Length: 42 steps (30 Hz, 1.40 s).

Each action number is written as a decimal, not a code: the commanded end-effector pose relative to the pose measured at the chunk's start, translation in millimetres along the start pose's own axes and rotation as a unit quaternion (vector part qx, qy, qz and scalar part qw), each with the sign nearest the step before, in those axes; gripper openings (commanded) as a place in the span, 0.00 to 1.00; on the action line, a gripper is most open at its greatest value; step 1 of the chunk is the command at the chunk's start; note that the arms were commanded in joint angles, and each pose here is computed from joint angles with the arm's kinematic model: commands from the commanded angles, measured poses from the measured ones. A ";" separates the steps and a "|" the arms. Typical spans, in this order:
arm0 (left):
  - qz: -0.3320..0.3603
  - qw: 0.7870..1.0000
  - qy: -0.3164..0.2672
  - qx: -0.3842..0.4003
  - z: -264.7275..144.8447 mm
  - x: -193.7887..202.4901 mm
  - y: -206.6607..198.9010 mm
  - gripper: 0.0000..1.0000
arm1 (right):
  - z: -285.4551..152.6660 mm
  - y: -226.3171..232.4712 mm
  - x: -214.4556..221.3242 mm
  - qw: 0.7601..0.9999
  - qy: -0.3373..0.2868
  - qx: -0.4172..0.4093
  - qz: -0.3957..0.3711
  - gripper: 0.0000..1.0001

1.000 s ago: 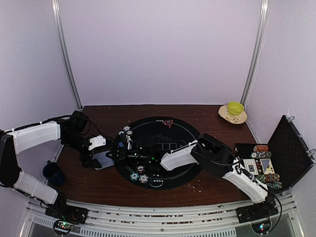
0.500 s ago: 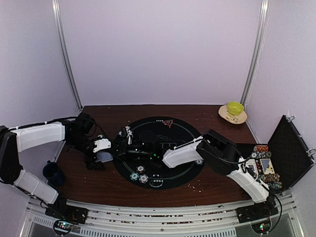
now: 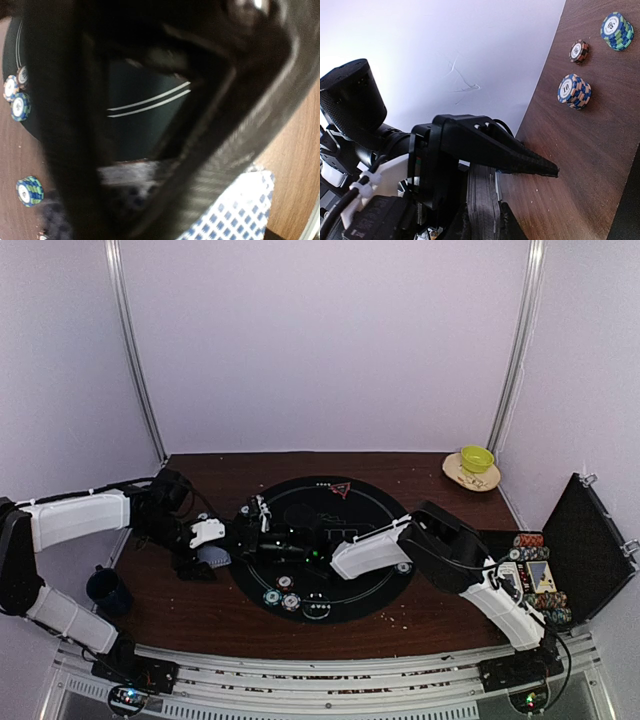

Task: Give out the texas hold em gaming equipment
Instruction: Pass from the left arm to the right, then pass from the right arm to the left

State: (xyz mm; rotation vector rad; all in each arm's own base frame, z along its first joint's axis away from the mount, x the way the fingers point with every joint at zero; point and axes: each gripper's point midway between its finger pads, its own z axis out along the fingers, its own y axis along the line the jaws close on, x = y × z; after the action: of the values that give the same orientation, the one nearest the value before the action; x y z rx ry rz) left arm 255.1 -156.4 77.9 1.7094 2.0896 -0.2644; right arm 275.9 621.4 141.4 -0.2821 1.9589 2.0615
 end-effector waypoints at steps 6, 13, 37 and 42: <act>0.014 0.998 -0.055 -0.022 -4.6 -22.2 8.5 0.81 | -1.9 20.1 -10.4 1.000 -0.012 -0.015 -0.009 0.00; 0.015 0.998 -0.054 -0.019 1.3 -19.3 7.4 0.61 | -4.3 16.1 -11.9 1.000 -0.015 -0.014 -0.006 0.00; 0.037 0.991 -0.125 -0.033 -12.7 -41.6 2.8 0.98 | -23.9 41.5 -20.4 0.997 -0.027 -0.071 0.011 0.00; 0.043 0.987 -0.148 -0.039 -22.3 -50.7 1.6 0.98 | -28.5 45.9 -22.7 0.997 -0.032 -0.075 0.008 0.00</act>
State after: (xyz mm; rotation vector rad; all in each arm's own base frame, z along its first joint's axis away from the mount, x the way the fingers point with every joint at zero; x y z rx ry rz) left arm 257.8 -181.8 102.1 1.6224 1.8786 -0.3573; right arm 282.8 598.4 133.6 -0.1794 1.9480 2.1248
